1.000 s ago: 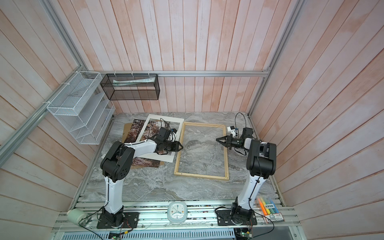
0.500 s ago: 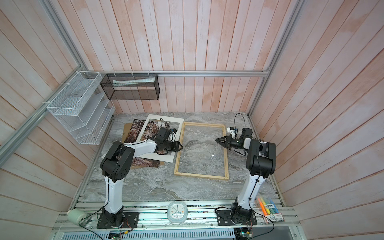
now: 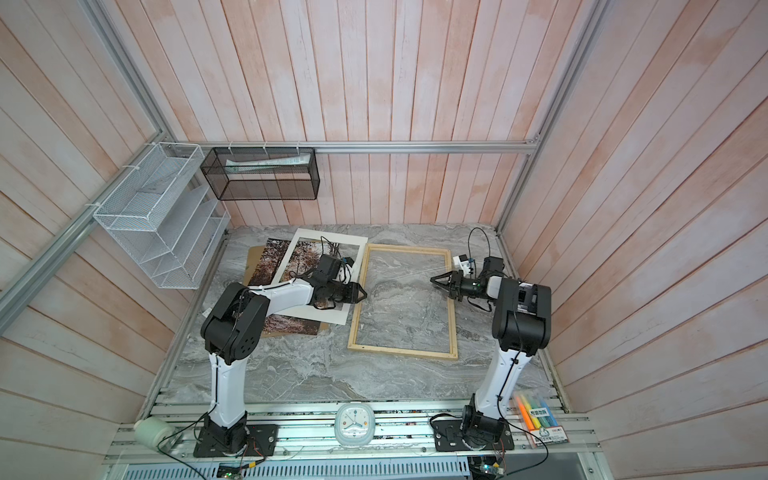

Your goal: Put the photo into the frame

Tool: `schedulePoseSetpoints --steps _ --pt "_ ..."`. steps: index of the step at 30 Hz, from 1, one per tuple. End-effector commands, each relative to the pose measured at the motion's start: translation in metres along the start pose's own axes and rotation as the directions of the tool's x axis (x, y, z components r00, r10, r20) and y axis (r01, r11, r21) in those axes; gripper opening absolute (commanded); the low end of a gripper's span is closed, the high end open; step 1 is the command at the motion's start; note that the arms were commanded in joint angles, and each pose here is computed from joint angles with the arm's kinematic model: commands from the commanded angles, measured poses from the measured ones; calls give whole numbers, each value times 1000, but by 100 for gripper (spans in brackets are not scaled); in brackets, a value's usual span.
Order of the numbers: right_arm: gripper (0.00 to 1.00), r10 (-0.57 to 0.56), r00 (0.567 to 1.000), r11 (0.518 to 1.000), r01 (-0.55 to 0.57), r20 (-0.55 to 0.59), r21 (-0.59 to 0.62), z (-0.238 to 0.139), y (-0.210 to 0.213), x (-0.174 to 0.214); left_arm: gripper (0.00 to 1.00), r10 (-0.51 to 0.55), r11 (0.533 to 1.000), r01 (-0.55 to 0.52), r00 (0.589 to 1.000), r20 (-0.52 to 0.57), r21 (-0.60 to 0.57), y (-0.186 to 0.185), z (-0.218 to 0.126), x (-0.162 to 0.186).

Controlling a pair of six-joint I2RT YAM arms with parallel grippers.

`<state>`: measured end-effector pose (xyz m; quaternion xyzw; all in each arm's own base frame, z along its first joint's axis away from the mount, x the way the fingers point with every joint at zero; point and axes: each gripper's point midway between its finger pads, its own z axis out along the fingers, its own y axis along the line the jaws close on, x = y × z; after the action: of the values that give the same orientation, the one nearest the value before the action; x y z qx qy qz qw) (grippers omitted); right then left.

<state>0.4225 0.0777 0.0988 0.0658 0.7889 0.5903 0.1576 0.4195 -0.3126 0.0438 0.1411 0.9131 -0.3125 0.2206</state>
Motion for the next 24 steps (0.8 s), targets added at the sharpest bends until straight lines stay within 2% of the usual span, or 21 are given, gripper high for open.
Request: schedulePoseSetpoints --steps 1,11,24 --pt "38 1 1000 1000 -1 -16 7 5 -4 3 50 33 999 -34 999 25 22 -13 -6 -11" --pt "46 7 1000 999 -7 -1 42 4 -6 -1 52 44 999 -44 999 28 -3 -12 -13 -8" --pt "47 22 1000 996 -22 3 90 3 -15 2 52 45 999 -45 999 20 1 -13 -10 -4"
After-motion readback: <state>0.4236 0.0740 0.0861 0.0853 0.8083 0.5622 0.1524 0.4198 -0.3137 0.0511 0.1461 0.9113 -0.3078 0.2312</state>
